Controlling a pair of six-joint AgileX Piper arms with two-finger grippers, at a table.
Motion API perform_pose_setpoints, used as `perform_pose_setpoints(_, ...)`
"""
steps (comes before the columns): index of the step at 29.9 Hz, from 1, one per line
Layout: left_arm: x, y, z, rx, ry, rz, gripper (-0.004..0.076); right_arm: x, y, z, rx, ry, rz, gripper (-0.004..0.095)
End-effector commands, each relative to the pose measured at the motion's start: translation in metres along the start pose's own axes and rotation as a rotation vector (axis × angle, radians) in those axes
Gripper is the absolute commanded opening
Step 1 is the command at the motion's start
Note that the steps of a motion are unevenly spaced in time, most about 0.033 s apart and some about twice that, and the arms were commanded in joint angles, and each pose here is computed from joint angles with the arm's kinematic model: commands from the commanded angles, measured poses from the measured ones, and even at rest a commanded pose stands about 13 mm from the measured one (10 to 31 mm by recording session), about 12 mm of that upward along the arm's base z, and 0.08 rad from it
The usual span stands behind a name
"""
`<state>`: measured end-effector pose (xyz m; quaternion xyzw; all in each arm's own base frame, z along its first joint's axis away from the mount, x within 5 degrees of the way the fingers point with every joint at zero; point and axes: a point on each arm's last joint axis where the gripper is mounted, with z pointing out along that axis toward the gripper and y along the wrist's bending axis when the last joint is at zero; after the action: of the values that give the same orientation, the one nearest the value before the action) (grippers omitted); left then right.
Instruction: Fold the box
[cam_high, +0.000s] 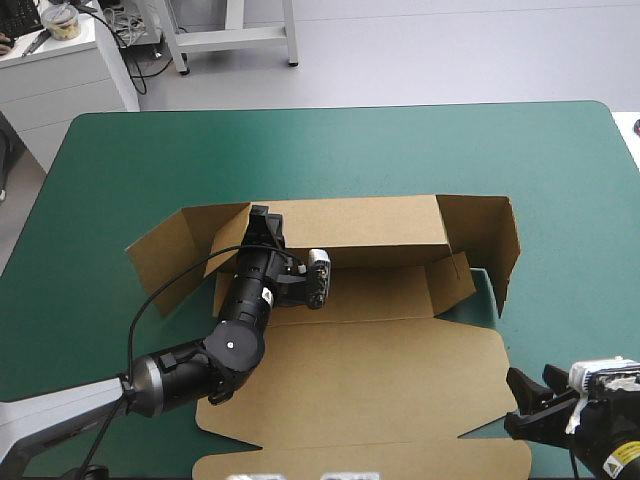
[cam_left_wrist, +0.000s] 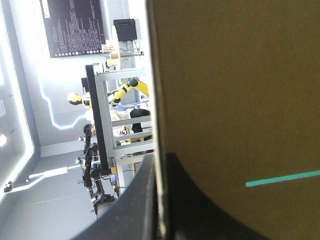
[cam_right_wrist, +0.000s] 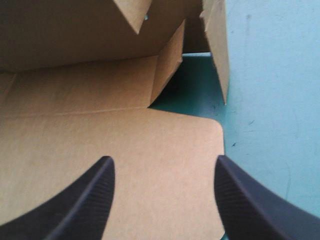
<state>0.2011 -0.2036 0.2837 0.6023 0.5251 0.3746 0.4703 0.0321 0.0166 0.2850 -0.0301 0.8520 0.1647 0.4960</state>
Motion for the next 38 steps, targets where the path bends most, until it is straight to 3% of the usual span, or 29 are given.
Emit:
perform_pose_setpoints(1, 0.002, 0.014, -0.007, -0.043, 0.004, -0.034, -0.0010, -0.024, -0.002, 0.002, 0.057, -0.118, 0.070, 0.0713)
perform_pose_setpoints(6, 0.001, 0.015, -0.007, -0.061, -0.002, -0.016, -0.0010, -0.054, -0.002, 0.021, 0.127, -0.056, 0.066, 0.0714)
perform_pose_setpoints(18, 0.005, 0.018, -0.007, -0.090, 0.045, -0.012, -0.0010, -0.187, 0.004, 0.094, 0.286, 0.002, -0.070, 0.0714)
perform_pose_setpoints(23, 0.004, 0.018, -0.007, -0.089, 0.036, -0.009, -0.0010, -0.235, 0.001, 0.119, 0.222, 0.056, -0.074, 0.0714)
perform_pose_setpoints(29, 0.003, 0.018, -0.007, -0.088, 0.023, -0.004, -0.0010, -0.264, -0.015, 0.164, 0.128, 0.279, -0.044, 0.0715)
perform_pose_setpoints(38, 0.000, 0.016, -0.007, -0.074, -0.014, 0.001, -0.0010, -0.270, -0.040, 0.225, 0.126, 0.480, -0.060, 0.0714)
